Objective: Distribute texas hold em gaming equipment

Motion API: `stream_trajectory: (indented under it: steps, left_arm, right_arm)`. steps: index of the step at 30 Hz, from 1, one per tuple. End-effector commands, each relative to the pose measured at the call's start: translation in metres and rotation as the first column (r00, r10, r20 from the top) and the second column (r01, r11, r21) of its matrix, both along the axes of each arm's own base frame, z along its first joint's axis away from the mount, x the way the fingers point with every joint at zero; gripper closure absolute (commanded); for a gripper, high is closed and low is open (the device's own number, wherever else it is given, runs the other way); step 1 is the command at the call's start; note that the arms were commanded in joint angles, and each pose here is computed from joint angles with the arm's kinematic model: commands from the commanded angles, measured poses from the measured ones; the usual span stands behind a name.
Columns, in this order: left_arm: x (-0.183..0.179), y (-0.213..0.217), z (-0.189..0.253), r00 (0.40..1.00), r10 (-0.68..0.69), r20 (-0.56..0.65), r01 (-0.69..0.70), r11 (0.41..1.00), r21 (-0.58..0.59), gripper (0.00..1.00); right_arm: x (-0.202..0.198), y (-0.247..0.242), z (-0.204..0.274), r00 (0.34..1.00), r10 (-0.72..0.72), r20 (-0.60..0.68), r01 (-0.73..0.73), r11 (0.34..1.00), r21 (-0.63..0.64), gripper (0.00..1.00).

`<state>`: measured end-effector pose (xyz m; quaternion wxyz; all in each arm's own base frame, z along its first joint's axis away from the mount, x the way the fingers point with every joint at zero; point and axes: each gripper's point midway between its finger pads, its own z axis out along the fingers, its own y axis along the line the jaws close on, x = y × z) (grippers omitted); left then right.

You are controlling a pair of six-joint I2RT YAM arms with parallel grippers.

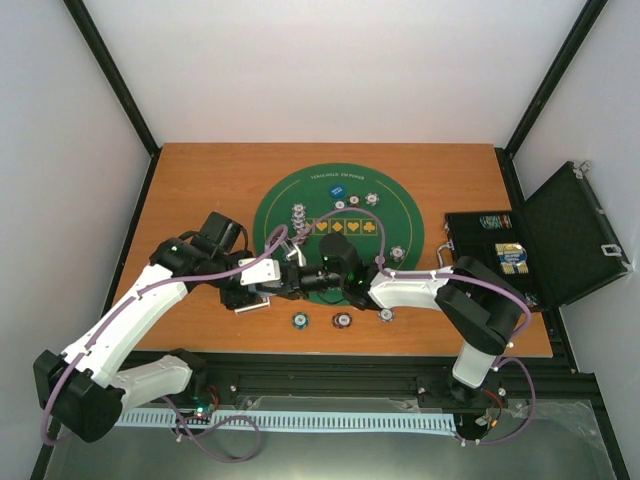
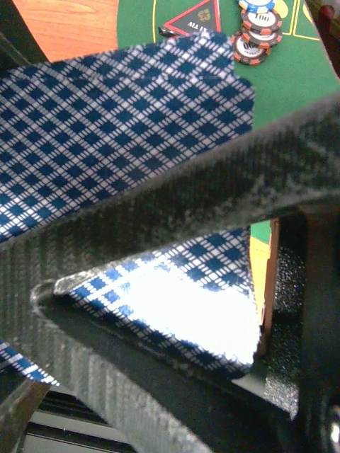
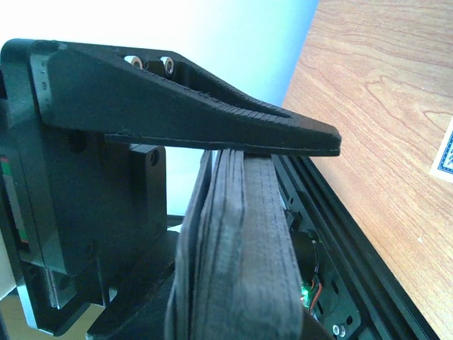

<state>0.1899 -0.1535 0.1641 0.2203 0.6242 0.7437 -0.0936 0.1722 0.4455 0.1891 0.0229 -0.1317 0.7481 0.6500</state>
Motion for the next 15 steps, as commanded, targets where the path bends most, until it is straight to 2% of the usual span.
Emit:
stream_trajectory:
  steps: [1,4,8,10,15]
  left_arm:
    - [0.000,-0.014,0.018,0.998,-0.031,0.049,0.035,0.996,-0.086,0.69]
    - [-0.002,-0.011,0.015,0.998,-0.038,0.042,0.041,0.997,-0.066,0.82]
    - [-0.002,-0.006,0.010,0.998,-0.045,0.039,0.046,0.999,-0.028,0.93]
    - [-0.001,-0.003,0.006,0.998,-0.047,0.037,0.047,0.999,-0.006,0.96]
    - [-0.003,-0.001,0.003,0.998,-0.055,0.035,0.054,0.999,0.005,0.97]
  right_arm:
    - [0.000,0.008,-0.015,0.999,-0.027,-0.036,0.026,0.999,-0.029,0.87]
    - [0.000,0.011,-0.009,0.999,-0.023,-0.042,0.023,1.000,-0.005,0.78]
    - [0.000,0.013,-0.006,0.997,-0.014,-0.072,0.016,1.000,0.027,0.66]
    - [-0.001,0.012,-0.008,0.996,-0.012,-0.083,0.015,0.999,0.034,0.60]
    - [0.000,0.008,-0.009,0.996,-0.019,-0.089,0.022,0.999,0.034,0.59]
